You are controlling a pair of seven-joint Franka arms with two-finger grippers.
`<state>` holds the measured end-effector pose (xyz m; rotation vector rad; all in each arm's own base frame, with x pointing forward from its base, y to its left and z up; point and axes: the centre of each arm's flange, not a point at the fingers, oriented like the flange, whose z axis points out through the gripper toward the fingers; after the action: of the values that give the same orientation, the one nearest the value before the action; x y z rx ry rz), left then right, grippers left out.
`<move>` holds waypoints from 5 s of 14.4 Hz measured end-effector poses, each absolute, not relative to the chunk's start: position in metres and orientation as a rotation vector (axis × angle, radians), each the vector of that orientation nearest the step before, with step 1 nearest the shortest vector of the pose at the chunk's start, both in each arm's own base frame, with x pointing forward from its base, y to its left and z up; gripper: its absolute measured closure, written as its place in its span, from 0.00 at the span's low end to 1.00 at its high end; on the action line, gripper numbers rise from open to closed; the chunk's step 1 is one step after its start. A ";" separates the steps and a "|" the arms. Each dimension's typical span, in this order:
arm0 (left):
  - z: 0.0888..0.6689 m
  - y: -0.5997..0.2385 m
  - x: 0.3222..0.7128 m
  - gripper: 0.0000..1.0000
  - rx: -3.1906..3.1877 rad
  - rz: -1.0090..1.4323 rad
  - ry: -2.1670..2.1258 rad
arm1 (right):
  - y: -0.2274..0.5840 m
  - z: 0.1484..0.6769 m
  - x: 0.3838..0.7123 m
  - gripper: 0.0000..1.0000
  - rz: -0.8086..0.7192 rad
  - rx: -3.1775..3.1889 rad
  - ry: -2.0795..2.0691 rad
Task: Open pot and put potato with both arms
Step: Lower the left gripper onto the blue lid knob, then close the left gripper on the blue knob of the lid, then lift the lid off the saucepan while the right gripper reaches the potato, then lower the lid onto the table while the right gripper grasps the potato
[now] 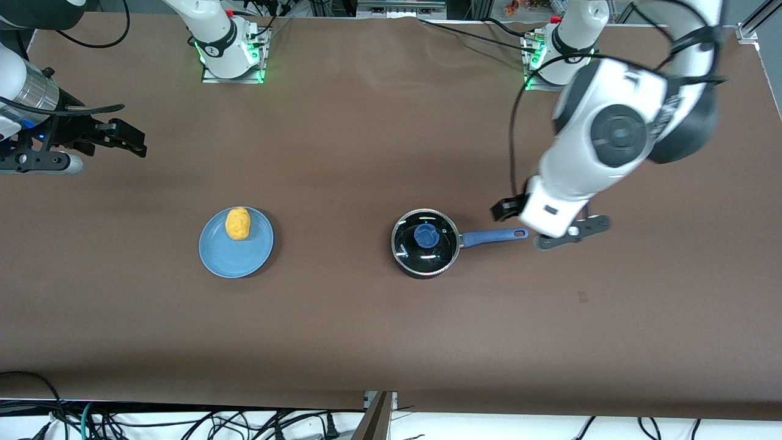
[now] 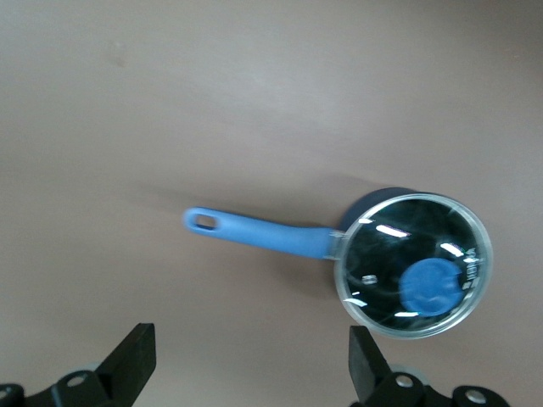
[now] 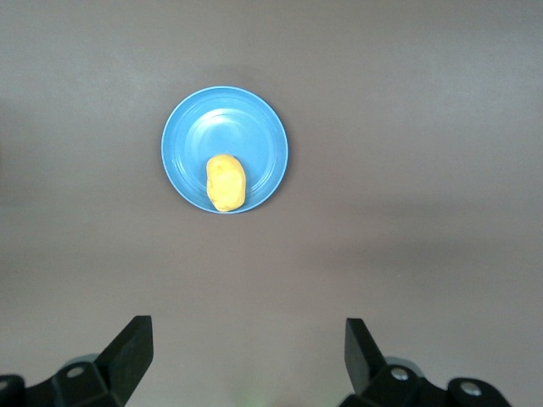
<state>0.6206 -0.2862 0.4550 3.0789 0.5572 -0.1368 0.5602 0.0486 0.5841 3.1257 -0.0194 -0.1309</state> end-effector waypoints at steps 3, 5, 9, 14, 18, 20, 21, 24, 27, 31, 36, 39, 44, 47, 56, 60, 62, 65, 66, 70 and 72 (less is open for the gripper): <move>0.428 -0.325 0.621 0.00 3.041 -0.069 0.632 | 0.048 0.584 0.560 0.00 -0.130 3.126 -0.021; 0.409 -0.339 0.623 0.00 3.023 -0.042 0.663 | 0.047 0.584 0.561 0.00 -0.127 3.126 -0.025; 0.369 -0.372 0.624 0.00 2.985 0.018 0.682 | 0.045 0.584 0.562 0.00 -0.119 3.127 -0.029; 0.333 -0.408 0.611 0.00 2.974 0.022 0.673 | 0.046 0.585 0.563 0.00 -0.103 3.129 -0.029; 0.310 -0.426 0.599 0.00 3.014 0.016 0.679 | 0.046 0.584 0.563 0.00 -0.103 3.129 -0.029; 0.302 -0.430 0.595 0.00 3.034 0.028 0.673 | 0.046 0.584 0.563 0.00 -0.103 3.129 -0.029; 0.300 -0.430 0.595 0.00 3.038 0.029 0.672 | 0.046 0.584 0.563 0.00 -0.103 3.129 -0.029; 0.296 -0.428 0.596 0.00 3.043 0.026 0.680 | 0.046 0.584 0.563 0.00 -0.103 3.129 -0.029; 0.290 -0.425 0.598 0.00 3.042 0.021 0.716 | 0.046 0.584 0.563 0.00 -0.103 3.129 -0.029; 0.285 -0.426 0.599 0.01 3.031 0.022 0.759 | 0.045 0.584 0.563 0.00 -0.105 3.129 -0.029; 0.289 -0.427 0.601 0.16 3.015 0.040 0.766 | 0.045 0.582 0.563 0.00 -0.127 3.127 -0.029; 0.292 -0.428 0.602 0.29 3.010 0.046 0.766 | 0.046 0.574 0.565 0.00 -0.150 3.125 -0.027; 0.293 -0.429 0.603 0.40 3.006 0.051 0.764 | 0.048 0.557 0.573 0.00 -0.198 3.138 -0.028; 0.295 -0.429 0.604 0.40 3.002 0.056 0.765 | 0.047 0.505 0.588 0.00 -0.347 3.126 -0.032; 0.388 -0.340 0.658 0.40 2.995 0.136 0.549 | 0.054 0.418 0.581 0.00 -0.444 3.126 -0.027; 0.408 -0.230 0.691 0.40 3.047 0.078 0.235 | 0.077 0.348 0.582 0.00 -0.285 3.159 0.022; 0.410 -0.178 0.697 0.40 3.070 0.030 0.086 | 0.089 0.304 0.591 0.00 -0.236 3.174 0.041; 0.403 -0.101 0.697 0.40 3.076 -0.028 -0.144 | 0.099 0.239 0.601 0.00 -0.190 3.191 0.052; 0.397 -0.075 0.695 0.40 3.072 -0.054 -0.199 | 0.101 0.226 0.602 0.00 -0.192 3.193 0.055; 0.361 0.012 0.680 0.40 3.050 -0.146 -0.300 | 0.102 0.213 0.602 0.06 -0.211 3.192 0.054; 0.340 0.041 0.673 0.40 3.049 -0.132 -0.311 | 0.102 0.211 0.601 0.15 -0.217 3.192 0.054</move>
<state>0.6730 0.0410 0.3396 3.0494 -0.3113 -0.1318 0.6015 0.1022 0.2106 3.1916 0.0543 -0.2166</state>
